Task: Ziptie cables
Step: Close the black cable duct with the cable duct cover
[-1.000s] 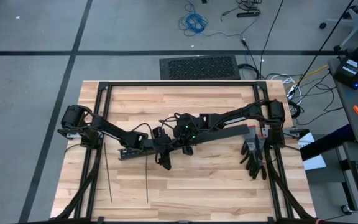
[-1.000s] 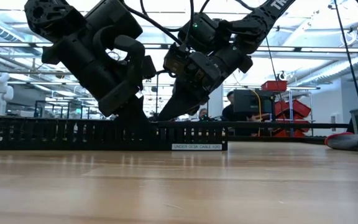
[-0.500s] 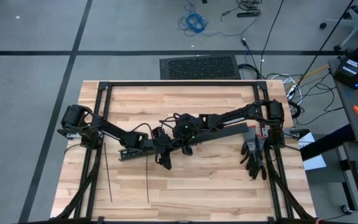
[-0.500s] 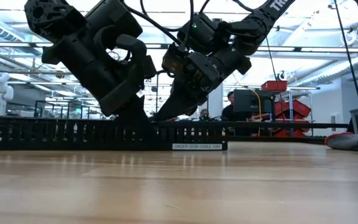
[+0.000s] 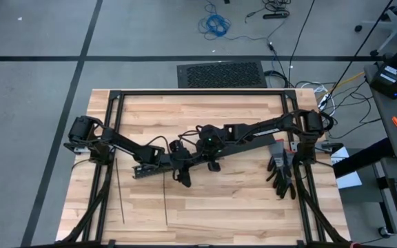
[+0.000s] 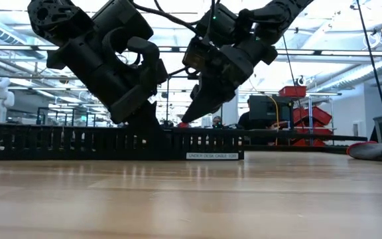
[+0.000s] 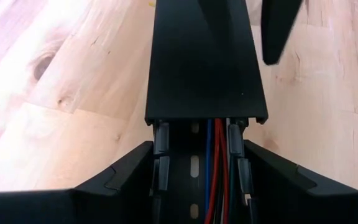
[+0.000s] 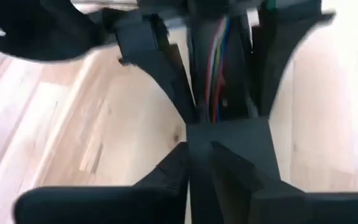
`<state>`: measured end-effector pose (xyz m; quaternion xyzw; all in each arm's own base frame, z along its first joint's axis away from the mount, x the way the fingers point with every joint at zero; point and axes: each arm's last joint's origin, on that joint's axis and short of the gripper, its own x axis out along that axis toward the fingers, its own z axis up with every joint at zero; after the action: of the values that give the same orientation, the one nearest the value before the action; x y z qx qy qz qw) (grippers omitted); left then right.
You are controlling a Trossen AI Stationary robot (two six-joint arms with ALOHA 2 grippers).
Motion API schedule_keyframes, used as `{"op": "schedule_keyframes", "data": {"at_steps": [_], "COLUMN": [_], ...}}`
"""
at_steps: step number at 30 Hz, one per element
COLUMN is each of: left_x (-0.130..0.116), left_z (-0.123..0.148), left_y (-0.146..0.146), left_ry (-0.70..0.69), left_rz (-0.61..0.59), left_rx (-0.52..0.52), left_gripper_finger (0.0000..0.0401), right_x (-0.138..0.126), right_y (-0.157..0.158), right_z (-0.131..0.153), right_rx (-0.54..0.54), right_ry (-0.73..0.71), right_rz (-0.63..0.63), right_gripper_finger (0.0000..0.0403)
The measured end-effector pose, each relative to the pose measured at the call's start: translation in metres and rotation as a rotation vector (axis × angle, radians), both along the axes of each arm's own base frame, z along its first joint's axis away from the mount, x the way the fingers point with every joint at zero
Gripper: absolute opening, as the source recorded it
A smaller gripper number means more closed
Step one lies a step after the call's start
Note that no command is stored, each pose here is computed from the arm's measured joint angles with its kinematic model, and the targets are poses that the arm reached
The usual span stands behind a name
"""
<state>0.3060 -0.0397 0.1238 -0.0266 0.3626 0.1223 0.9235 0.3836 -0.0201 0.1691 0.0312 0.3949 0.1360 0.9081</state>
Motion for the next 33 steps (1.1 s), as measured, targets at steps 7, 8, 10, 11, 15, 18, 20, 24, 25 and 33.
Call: {"op": "schedule_keyframes", "data": {"at_steps": [7, 8, 10, 11, 15, 18, 20, 24, 25, 33], "left_x": [0.000, 0.000, 0.000, 0.000, 0.000, 0.000, 0.000, 0.000, -0.001, -0.001], "left_z": [0.000, 0.000, 0.000, 0.000, 0.000, 0.000, 0.000, 0.000, 0.000, 0.000], "left_y": [0.000, 0.000, 0.000, 0.000, 0.000, 0.000, 0.000, 0.000, 0.000, 0.001], "left_ry": [0.002, 0.002, 0.003, 0.003, 0.003, 0.004, 0.003, 0.007, 0.007, 0.008], "left_rz": [0.000, 0.001, 0.000, 0.001, 0.001, -0.002, -0.001, -0.001, 0.000, -0.001], "left_rx": [0.000, 0.001, 0.001, 0.001, 0.001, 0.004, 0.004, 0.004, 0.004, 0.005], "left_gripper_finger": [0.0224, 0.0224, 0.0224, 0.0224, 0.0224, 0.0224, 0.0224, 0.0224, 0.0224, 0.0224], "right_x": [-0.007, -0.007, -0.007, -0.007, -0.004, 0.002, 0.005, 0.009, 0.010, 0.014], "right_y": [-0.004, -0.004, -0.005, -0.006, -0.007, -0.006, -0.006, -0.005, -0.005, -0.005], "right_z": [-0.003, -0.003, -0.003, -0.003, -0.007, -0.013, -0.018, -0.027, -0.028, -0.026], "right_rx": [-0.044, -0.044, -0.047, -0.047, -0.050, -0.048, -0.043, -0.026, -0.016, -0.012], "right_ry": [0.088, 0.088, 0.087, 0.087, 0.073, 0.046, 0.039, 0.032, 0.024, -0.034], "right_rz": [-0.042, -0.043, -0.043, -0.045, -0.045, -0.037, -0.039, -0.034, -0.028, -0.009], "right_gripper_finger": [0.0083, 0.0083, 0.0076, 0.0070, 0.0019, 0.0006, 0.0002, 0.0001, 0.0001, 0.0000]}}
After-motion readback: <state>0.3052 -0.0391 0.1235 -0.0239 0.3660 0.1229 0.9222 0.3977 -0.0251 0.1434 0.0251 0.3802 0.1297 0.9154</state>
